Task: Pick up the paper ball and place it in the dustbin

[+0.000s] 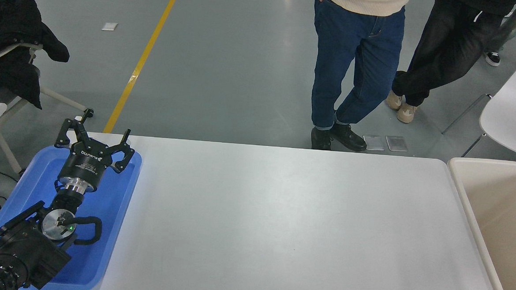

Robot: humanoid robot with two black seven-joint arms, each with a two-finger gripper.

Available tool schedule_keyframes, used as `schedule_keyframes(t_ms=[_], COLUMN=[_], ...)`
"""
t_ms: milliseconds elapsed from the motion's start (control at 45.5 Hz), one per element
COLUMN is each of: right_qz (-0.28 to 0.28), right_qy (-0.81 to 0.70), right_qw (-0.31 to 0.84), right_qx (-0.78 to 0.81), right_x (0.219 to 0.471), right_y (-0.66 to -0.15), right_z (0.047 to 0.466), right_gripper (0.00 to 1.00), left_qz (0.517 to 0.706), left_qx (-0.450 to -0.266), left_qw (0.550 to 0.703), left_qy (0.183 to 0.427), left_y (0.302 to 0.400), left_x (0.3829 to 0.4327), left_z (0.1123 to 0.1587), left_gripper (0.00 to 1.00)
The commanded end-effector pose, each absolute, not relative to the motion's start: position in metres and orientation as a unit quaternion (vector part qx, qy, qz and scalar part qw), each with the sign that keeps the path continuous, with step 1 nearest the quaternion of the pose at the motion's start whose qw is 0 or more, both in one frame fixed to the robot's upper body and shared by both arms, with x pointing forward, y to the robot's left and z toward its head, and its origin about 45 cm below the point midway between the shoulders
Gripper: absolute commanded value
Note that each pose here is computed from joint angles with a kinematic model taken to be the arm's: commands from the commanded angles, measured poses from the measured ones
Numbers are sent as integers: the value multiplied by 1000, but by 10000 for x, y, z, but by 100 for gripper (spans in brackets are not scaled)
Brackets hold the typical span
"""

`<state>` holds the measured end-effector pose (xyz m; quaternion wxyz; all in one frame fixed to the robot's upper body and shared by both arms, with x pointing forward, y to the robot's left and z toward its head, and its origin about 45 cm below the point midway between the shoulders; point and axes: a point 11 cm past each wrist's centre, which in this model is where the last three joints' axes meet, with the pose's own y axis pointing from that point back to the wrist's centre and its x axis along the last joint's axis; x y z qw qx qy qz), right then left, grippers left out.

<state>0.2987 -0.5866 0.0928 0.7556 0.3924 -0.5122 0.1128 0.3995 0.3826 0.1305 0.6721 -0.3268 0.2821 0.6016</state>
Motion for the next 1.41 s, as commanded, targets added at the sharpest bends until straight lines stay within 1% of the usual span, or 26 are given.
schedule_keyframes(t_ms=[0, 110, 264, 396, 505, 703, 813, 857, 879, 945, 967, 989, 1011, 1055, 1077, 1143, 1231, 1385], right_qz=[122, 117, 99, 99, 100, 78, 62, 50, 44, 18, 9, 0, -11, -37, -51, -91, -143, -177], right_qy=[-518, -531, -571, -575, -588, -645, -677, -689, -694, -720, -731, -743, -756, -784, -797, -829, -841, -823], right_qw=[751, 743, 718, 716, 700, 653, 615, 597, 589, 550, 534, 512, 489, 432, 404, 323, 239, 152], right_qx=[390, 389, 385, 385, 392, 390, 400, 408, 411, 422, 426, 431, 436, 444, 446, 447, 464, 517], right_x=[2974, 3006, 3070, 3089, 3238, 3391, 3529, 3561, 3564, 3577, 3589, 3628, 3671, 3758, 3793, 3867, 3946, 4071], right_y=[-5809, -5815, -5847, -5851, -5806, -5956, -5892, -5856, -5846, -5845, -5839, -5807, -5774, -5709, -5687, -5631, -5405, -4992], right_z=[873, 908, 998, 1020, 1120, 1465, 1567, 1571, 1568, 1616, 1638, 1663, 1695, 1758, 1788, 1844, 1763, 1817], right_gripper=[98, 100, 100, 100, 100, 100, 100, 100, 100, 100, 100, 100, 100, 100, 100, 100, 100, 100], left_qz=[602, 602, 602, 602, 602, 602, 601, 601, 601, 601, 601, 601, 602, 601, 602, 602, 602, 602], left_qx=[-327, -327, -327, -327, -327, -327, -327, -327, -326, -327, -326, -327, -327, -327, -327, -327, -327, -327], left_qw=[672, 672, 672, 672, 672, 672, 673, 672, 672, 673, 672, 672, 672, 672, 672, 672, 672, 672], left_qy=[282, 282, 282, 282, 282, 282, 282, 282, 283, 282, 283, 282, 282, 282, 282, 282, 282, 282], left_y=[3826, 3826, 3826, 3826, 3826, 3826, 3823, 3824, 3825, 3823, 3825, 3824, 3826, 3824, 3826, 3826, 3826, 3826], left_x=[3995, 3995, 3995, 3995, 3995, 3995, 4001, 4001, 3995, 4001, 3995, 4001, 3995, 4001, 3995, 3995, 3995, 3995], left_z=[1305, 1305, 1305, 1305, 1305, 1305, 1310, 1311, 1304, 1310, 1304, 1311, 1305, 1311, 1305, 1305, 1305, 1305], left_gripper=[100, 100, 100, 100, 100, 100, 100, 100, 100, 100, 100, 100, 100, 100, 100, 100, 100, 100])
